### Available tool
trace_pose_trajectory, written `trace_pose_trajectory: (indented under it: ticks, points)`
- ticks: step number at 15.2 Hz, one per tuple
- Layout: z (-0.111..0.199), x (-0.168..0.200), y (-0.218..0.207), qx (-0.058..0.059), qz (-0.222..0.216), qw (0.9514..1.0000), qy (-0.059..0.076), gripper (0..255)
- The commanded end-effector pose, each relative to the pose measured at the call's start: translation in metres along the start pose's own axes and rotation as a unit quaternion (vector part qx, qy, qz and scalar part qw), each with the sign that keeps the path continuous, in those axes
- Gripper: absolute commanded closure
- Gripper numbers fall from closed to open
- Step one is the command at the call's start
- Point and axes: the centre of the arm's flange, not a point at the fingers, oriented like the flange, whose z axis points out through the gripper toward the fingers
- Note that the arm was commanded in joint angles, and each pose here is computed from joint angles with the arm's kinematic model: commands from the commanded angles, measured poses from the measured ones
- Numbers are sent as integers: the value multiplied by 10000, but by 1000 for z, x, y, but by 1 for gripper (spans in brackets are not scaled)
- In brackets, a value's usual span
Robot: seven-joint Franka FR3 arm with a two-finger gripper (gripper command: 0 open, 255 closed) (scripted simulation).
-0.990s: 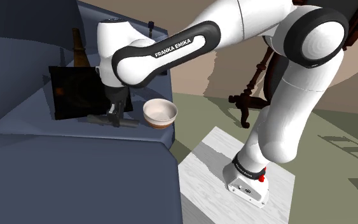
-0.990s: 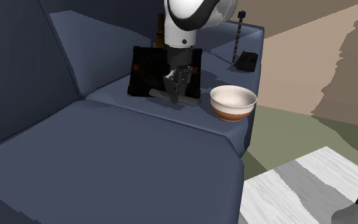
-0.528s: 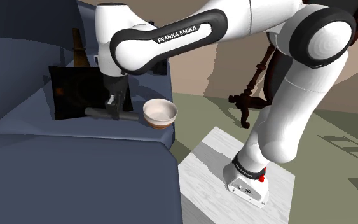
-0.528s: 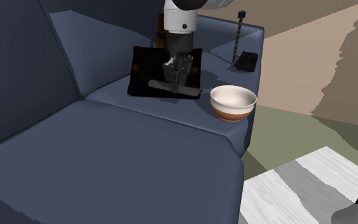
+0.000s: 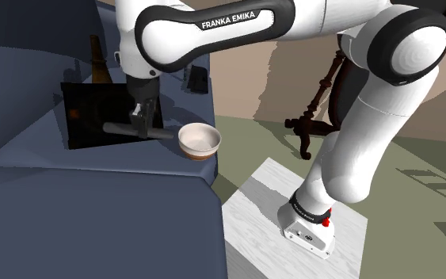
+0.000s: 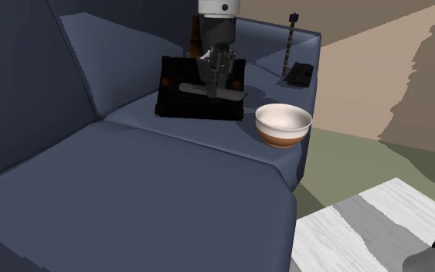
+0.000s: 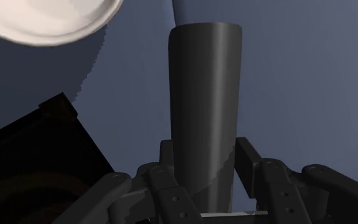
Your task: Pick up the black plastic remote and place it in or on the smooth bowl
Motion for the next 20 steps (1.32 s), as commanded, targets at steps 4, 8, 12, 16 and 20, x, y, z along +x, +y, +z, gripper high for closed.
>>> trace_pose_trajectory:
  ticks: [4, 8, 12, 16, 20]
  points:
    - [-6, -32, 23, 0, 0, 10000, -1, 255]
    - [-5, -75, 54, 0, 0, 10000, -1, 255]
    - [-5, -117, 86, 0, 0, 10000, -1, 255]
    - [-4, -159, 117, 0, 0, 10000, -1, 255]
    - [12, -170, 126, 0, 0, 10000, -1, 255]
